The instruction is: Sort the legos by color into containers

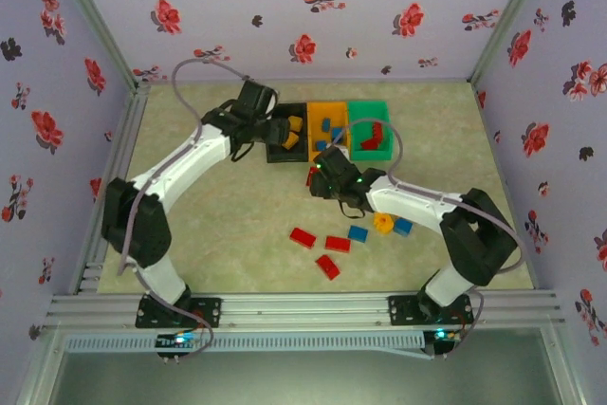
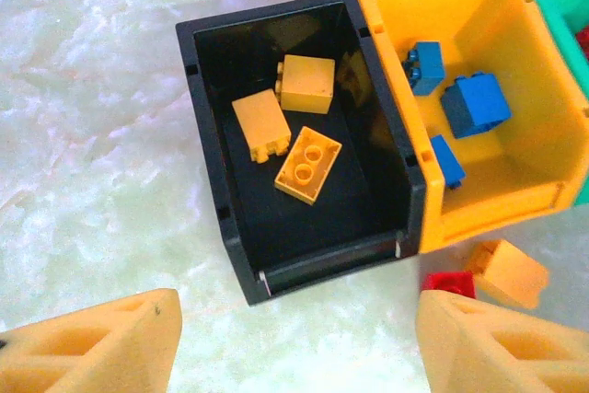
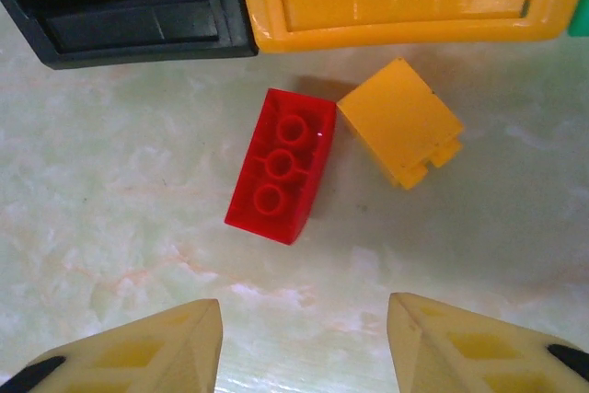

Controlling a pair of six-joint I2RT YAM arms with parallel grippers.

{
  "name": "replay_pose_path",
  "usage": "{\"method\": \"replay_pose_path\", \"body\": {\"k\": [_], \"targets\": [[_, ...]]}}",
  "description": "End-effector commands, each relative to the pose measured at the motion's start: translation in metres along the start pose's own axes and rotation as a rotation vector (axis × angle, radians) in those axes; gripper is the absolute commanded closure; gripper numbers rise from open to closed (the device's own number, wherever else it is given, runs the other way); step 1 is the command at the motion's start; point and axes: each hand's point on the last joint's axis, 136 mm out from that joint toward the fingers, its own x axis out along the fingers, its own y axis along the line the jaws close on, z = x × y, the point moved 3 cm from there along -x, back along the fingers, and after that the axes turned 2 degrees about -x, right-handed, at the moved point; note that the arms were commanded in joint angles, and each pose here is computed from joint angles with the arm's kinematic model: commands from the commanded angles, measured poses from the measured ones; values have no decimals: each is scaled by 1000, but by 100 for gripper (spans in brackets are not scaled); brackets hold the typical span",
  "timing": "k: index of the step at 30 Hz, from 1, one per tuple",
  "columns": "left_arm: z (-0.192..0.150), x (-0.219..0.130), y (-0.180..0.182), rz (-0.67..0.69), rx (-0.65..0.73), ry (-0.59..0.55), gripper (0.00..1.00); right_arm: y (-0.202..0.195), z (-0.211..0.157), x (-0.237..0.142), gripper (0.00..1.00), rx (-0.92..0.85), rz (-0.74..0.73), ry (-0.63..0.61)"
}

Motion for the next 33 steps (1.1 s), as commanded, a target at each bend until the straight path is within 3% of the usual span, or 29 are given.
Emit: {"method": "replay_pose_path", "body": {"k": [1, 8, 15, 33], "targets": [[-3, -19, -8, -66, -39, -40, 31, 6, 15, 4, 44, 46, -63, -65], [-27, -48, -11, -122, -56, -85, 30, 18, 13, 26, 40, 59, -93, -36], [-31, -73, -18, -170, 13, -149, 28, 18, 12, 42, 39, 51, -175, -26], [-42, -85, -26, -191, 65, -154, 27, 13, 9, 72, 44, -9, -283, 12]]}}
